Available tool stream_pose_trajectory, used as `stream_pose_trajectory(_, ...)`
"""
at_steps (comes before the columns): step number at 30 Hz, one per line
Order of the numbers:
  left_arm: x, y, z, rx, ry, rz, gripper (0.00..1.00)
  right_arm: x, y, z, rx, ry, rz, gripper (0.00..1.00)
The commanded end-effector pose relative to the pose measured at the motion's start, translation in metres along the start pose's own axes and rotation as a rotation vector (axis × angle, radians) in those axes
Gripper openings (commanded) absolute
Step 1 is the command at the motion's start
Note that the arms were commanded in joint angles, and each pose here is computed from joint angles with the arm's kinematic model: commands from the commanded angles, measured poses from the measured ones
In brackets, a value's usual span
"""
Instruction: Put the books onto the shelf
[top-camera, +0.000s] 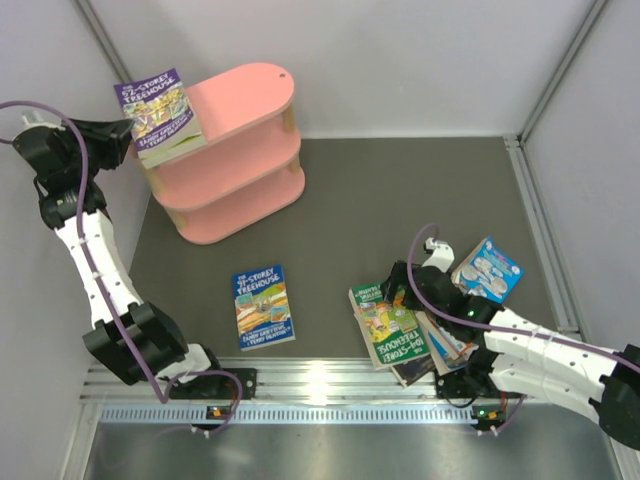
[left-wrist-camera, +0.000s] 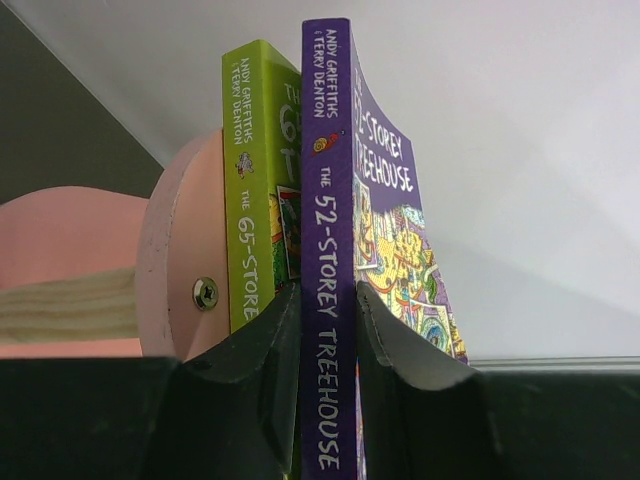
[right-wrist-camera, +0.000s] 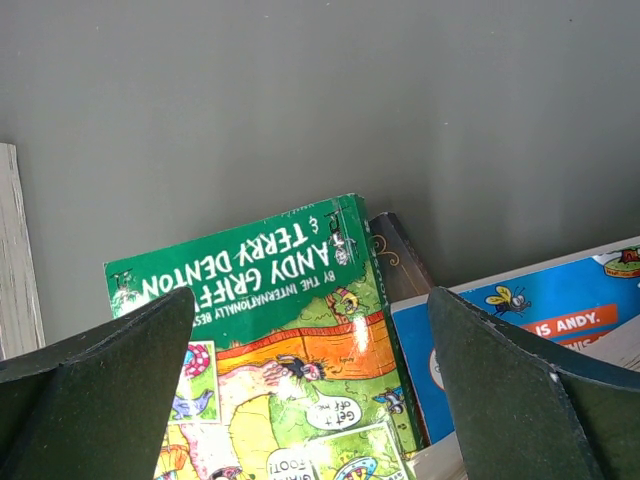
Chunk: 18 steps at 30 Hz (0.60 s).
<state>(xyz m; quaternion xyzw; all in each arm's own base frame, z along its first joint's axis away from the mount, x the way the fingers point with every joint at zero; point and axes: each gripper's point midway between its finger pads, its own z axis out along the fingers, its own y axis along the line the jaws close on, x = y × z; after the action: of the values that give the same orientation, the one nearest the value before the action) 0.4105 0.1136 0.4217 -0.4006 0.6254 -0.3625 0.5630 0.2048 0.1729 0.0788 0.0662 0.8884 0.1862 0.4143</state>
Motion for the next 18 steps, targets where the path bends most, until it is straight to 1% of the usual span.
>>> stream_pose_trajectory(1, -0.004, 0.017, 0.001, -0.047, -0.014, 0.032, 0.25, 0.000, 0.000, 0.001, 0.001, -0.016, 0.001, 1.00)
stream_pose_trajectory(2, -0.003, 0.015, 0.000, -0.043, -0.014, 0.035, 0.32, 0.001, 0.000, 0.002, 0.003, -0.014, 0.000, 1.00)
stream_pose_trajectory(4, -0.002, 0.020, -0.001, -0.056, -0.016, 0.028, 0.40, 0.000, 0.001, 0.002, -0.001, -0.016, 0.003, 1.00)
stream_pose_trajectory(5, -0.002, 0.019, -0.003, -0.056, -0.020, 0.030, 0.55, 0.001, 0.000, 0.002, 0.001, -0.012, 0.000, 1.00)
stream_pose_trajectory(6, -0.002, 0.020, -0.004, -0.060, -0.026, 0.029, 0.62, 0.001, 0.001, 0.002, 0.000, -0.013, 0.002, 1.00)
stream_pose_trajectory(7, -0.001, 0.021, -0.004, -0.063, -0.026, 0.023, 0.68, 0.001, 0.000, 0.002, 0.002, -0.012, 0.003, 1.00)
stream_pose_trajectory(8, -0.001, 0.020, -0.006, -0.060, -0.028, 0.024, 0.81, 0.001, 0.001, 0.002, -0.001, -0.014, 0.002, 1.00)
stream_pose_trajectory(9, -0.001, 0.021, -0.006, -0.062, -0.030, 0.022, 0.91, 0.001, 0.000, 0.002, 0.001, -0.014, 0.003, 1.00)
stream_pose_trajectory(10, 0.000, 0.021, -0.006, -0.062, -0.030, 0.022, 0.99, 0.002, 0.000, 0.002, -0.001, -0.012, 0.004, 1.00)
stream_pose_trajectory(18, -0.006, 0.012, -0.012, -0.064, -0.057, 0.067, 0.99, 0.003, -0.001, 0.002, -0.001, -0.011, 0.008, 1.00)
